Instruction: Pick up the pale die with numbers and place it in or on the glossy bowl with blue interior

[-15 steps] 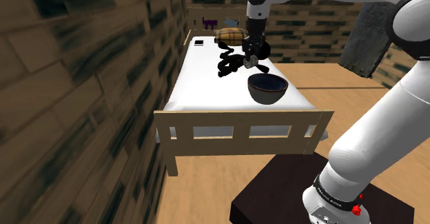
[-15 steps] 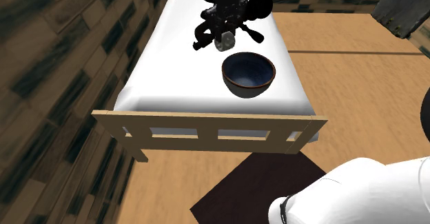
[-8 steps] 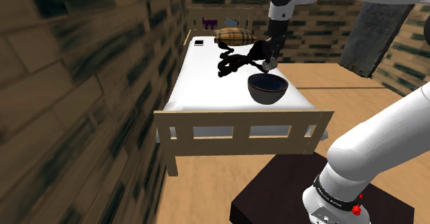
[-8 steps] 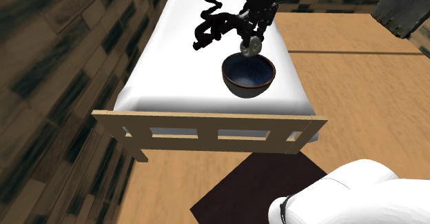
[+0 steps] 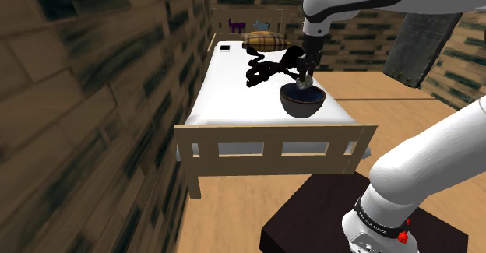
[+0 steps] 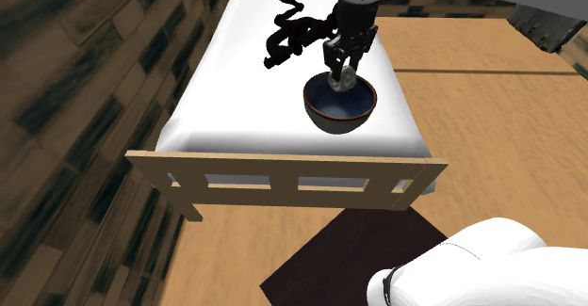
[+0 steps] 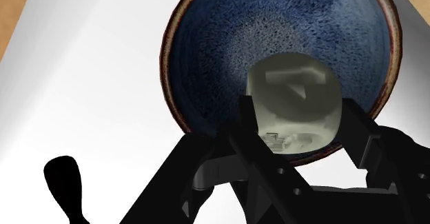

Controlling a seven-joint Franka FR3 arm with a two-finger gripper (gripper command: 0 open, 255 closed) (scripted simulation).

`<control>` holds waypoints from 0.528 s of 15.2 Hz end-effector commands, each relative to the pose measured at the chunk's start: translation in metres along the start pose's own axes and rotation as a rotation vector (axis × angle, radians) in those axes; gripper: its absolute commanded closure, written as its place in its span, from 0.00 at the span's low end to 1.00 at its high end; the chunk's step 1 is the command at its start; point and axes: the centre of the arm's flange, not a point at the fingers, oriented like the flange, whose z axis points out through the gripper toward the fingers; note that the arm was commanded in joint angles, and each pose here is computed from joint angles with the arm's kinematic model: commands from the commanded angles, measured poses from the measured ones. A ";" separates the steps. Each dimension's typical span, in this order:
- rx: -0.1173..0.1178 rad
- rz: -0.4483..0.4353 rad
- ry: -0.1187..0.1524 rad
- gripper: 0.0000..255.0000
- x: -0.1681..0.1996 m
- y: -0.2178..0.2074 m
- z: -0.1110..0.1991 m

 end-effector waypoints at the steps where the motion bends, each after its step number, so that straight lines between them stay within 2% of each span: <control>1: 0.000 0.000 0.001 1.00 0.000 0.000 0.011; 5: 0.000 0.000 0.001 1.00 0.000 0.000 0.033; 8: 0.000 0.000 0.001 1.00 0.000 0.000 0.035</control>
